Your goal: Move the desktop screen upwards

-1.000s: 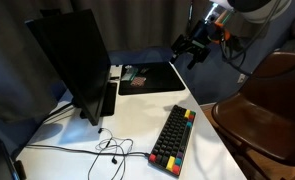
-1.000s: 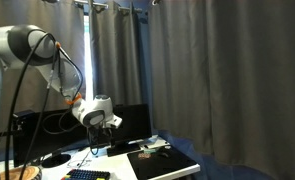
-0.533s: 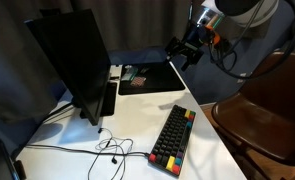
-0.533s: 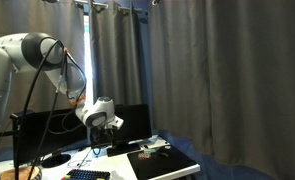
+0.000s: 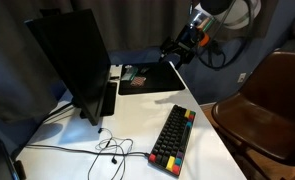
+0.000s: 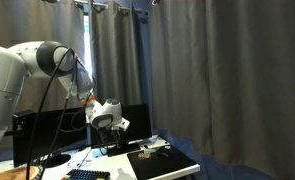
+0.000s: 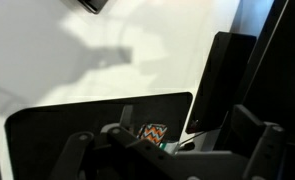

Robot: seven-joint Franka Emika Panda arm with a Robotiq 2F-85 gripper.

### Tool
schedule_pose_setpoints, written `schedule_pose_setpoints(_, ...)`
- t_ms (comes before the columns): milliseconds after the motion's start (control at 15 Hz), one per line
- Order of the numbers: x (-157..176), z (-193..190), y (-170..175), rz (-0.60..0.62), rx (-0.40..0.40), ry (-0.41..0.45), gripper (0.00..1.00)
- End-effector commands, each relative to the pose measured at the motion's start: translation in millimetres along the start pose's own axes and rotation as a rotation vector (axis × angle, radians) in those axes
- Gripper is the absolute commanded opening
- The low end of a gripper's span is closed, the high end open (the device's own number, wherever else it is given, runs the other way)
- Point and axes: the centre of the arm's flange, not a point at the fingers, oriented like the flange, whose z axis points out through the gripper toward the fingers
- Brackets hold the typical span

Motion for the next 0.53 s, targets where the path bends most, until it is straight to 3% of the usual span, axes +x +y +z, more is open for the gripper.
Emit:
schedule_pose_setpoints(0,28,58,-21,-0.020,0.123,-0.097,1.00)
schedule_pose_setpoints(200,37,99,-34,-0.056,0.212,-0.150,1.00)
schedule_pose_setpoints(267,42,110,-36,-0.077,0.238,-0.153,0.80)
schedule_pose_setpoints(467,57,141,-47,-0.076,0.356,-0.159,0.59)
